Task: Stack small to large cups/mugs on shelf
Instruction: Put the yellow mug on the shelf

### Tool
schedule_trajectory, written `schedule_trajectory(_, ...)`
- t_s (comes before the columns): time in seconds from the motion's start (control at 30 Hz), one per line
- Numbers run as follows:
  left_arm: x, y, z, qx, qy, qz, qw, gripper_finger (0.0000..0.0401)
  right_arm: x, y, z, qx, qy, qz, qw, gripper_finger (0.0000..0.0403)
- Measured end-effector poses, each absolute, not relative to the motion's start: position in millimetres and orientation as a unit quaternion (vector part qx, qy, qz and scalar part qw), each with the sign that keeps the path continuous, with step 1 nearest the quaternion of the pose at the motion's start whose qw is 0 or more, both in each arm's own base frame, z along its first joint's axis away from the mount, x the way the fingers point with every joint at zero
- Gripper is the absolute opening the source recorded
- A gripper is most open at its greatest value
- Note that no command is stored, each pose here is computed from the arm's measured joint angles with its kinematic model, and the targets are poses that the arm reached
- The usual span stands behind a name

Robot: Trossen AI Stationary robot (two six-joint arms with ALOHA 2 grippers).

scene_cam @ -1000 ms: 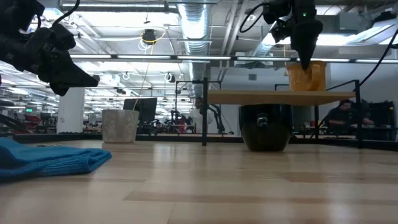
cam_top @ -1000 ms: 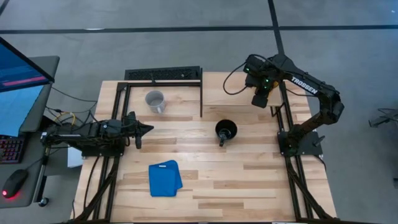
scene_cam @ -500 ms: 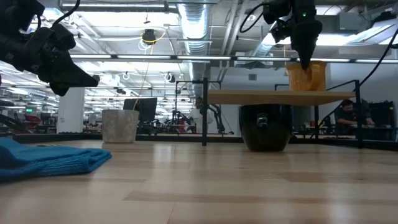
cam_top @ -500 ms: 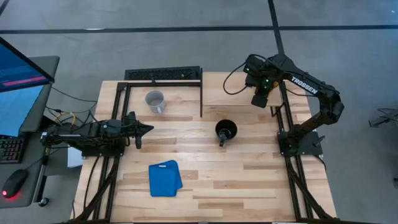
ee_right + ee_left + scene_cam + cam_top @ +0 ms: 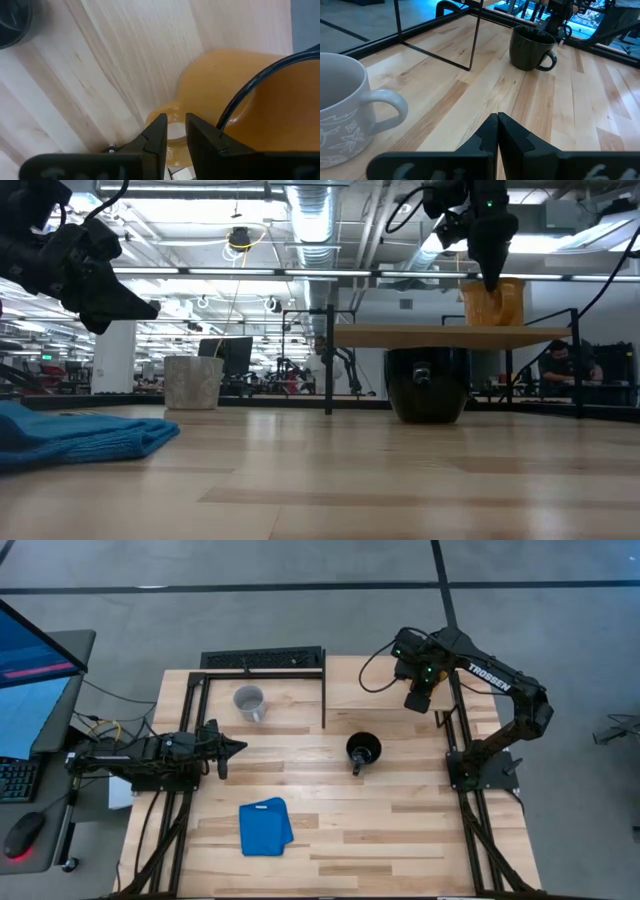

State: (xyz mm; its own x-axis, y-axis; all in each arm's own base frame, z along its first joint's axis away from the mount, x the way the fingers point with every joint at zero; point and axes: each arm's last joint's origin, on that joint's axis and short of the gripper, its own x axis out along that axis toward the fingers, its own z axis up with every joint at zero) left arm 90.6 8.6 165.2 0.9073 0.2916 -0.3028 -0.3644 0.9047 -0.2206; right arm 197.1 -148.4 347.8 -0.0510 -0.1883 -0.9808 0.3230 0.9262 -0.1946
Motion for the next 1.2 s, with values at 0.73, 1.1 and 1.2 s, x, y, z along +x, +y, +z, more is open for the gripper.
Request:
schedule_trajectory(0.73, 90.6, 8.6, 165.1, -0.136, 0.133, 0.17, 0.967, 0.0, 200.3, -144.1, 347.8, 0.024, 0.705, -0.163, 0.69, 0.0093)
schedule_trajectory(1.1, 90.6, 8.6, 165.2, -0.136, 0.133, 0.17, 0.967, 0.0, 201.4, -142.6, 348.1, -0.004, 0.713, -0.164, 0.681, 0.0093)
schedule_trajectory(1.2, 90.6, 8.6, 165.2, -0.136, 0.133, 0.17, 0.967, 0.0, 201.2, -142.8, 348.1, 0.003, 0.712, -0.175, 0.68, 0.0093)
